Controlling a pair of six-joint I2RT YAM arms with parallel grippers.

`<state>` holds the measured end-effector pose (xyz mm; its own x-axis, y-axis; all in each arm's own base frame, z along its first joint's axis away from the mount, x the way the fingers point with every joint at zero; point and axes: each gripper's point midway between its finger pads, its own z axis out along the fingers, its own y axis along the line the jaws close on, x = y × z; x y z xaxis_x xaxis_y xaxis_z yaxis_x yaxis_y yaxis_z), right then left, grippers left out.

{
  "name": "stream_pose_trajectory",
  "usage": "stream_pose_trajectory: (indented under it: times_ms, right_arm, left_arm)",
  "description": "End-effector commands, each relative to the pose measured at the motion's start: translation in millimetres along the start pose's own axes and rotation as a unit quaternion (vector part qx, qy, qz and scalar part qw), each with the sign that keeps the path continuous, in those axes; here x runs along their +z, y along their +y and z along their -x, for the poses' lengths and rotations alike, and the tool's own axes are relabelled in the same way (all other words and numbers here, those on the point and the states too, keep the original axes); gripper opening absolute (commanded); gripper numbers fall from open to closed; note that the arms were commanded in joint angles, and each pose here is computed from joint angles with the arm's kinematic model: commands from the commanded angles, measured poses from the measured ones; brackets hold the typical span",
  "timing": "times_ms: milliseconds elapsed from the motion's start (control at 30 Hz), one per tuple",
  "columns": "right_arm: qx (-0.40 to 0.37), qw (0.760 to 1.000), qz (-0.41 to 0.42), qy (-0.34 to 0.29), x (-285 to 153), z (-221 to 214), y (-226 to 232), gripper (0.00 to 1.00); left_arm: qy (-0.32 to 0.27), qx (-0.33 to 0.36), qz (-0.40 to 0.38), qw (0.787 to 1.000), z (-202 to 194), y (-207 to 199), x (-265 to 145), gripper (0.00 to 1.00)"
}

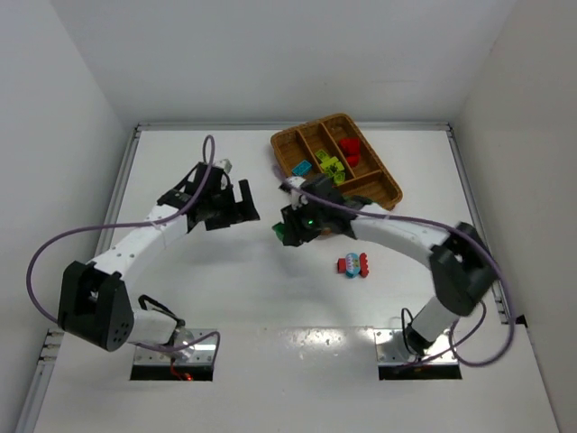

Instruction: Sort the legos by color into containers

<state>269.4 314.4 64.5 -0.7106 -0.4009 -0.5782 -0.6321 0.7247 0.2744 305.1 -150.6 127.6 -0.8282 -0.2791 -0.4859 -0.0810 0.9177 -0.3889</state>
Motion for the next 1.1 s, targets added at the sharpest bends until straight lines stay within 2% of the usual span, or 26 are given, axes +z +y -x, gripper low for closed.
stream_pose_trajectory:
  times_ms: [0,33,67,133,167,300,367,433,467,567,700,733,767,867,933,1067]
  right_arm:
    - [0.020,0.987,0.133,-0.089,-74.1,40.8,29.8,0.26]
    - [0.025,0.983,0.158,-0.092,-84.3,39.4,34.0,0.26]
    - [0.025,0.975,0.204,-0.084,-95.1,31.2,43.4,0.26]
    - [0.038,0.960,0.262,-0.087,-119.1,26.3,48.5,0.25]
    - [0.042,0.954,0.281,-0.092,-126.4,26.1,49.9,0.25]
    - [0.078,0.925,0.351,-0.125,-157.4,35.3,57.0,0.25]
    - [0.059,0.917,0.366,-0.147,-167.4,44.5,59.8,0.25]
    - [0.048,0.914,0.372,-0.153,-174.2,51.5,62.9,0.25]
    - [0.054,0.912,0.379,-0.145,-173.6,49.5,64.1,0.25]
    - [0.048,0.907,0.388,-0.158,-181.5,58.3,65.4,0.25]
    - [0.042,0.906,0.388,-0.164,-184.3,66.4,66.0,0.25]
    - [0.042,0.906,0.388,-0.164,-184.3,66.4,66.0,0.25]
    - [0.043,0.906,0.391,-0.158,-181.2,64.8,67.9,0.25]
    - [0.048,0.905,0.389,-0.162,-182.0,68.2,67.9,0.25]
    - [0.045,0.904,0.394,-0.163,-182.9,69.0,71.6,0.25]
    - [0.042,0.902,0.395,-0.168,-183.5,73.6,71.7,0.25]
  left_arm:
    - [-0.008,0.076,-0.175,0.982,8.8,-58.9,-37.9,1.00]
    - [-0.003,0.091,-0.214,0.973,5.6,-71.0,-46.7,1.00]
    - [0.007,0.114,-0.287,0.951,0.5,-93.7,-63.5,1.00]
    - [-0.006,0.135,-0.365,0.921,-0.5,-115.7,-82.8,1.00]
    - [0.015,0.140,-0.416,0.899,-10.4,-126.5,-94.8,1.00]
    - [0.005,0.150,-0.491,0.858,-17.2,-140.7,-115.8,1.00]
    - [0.002,0.165,-0.522,0.837,-22.1,-146.8,-123.2,1.00]
    - [0.008,0.170,-0.528,0.832,-27.9,-147.9,-123.5,1.00]
    - [0.018,0.185,-0.539,0.822,-35.4,-150.7,-123.8,1.00]
    - [0.031,0.201,-0.551,0.809,-41.9,-157.3,-125.4,1.00]
    - [0.054,0.211,-0.553,0.804,-49.4,-153.6,-122.9,0.98]
    - [0.054,0.211,-0.553,0.804,-49.4,-153.6,-122.9,0.96]
    - [0.047,0.223,-0.564,0.794,-49.9,-157.6,-127.0,0.95]
    - [0.048,0.231,-0.577,0.782,-50.2,-162.9,-135.3,0.93]
    - [0.047,0.230,-0.579,0.781,-49.3,-163.8,-136.3,0.93]
    - [0.046,0.227,-0.585,0.777,-48.2,-168.8,-138.0,0.87]
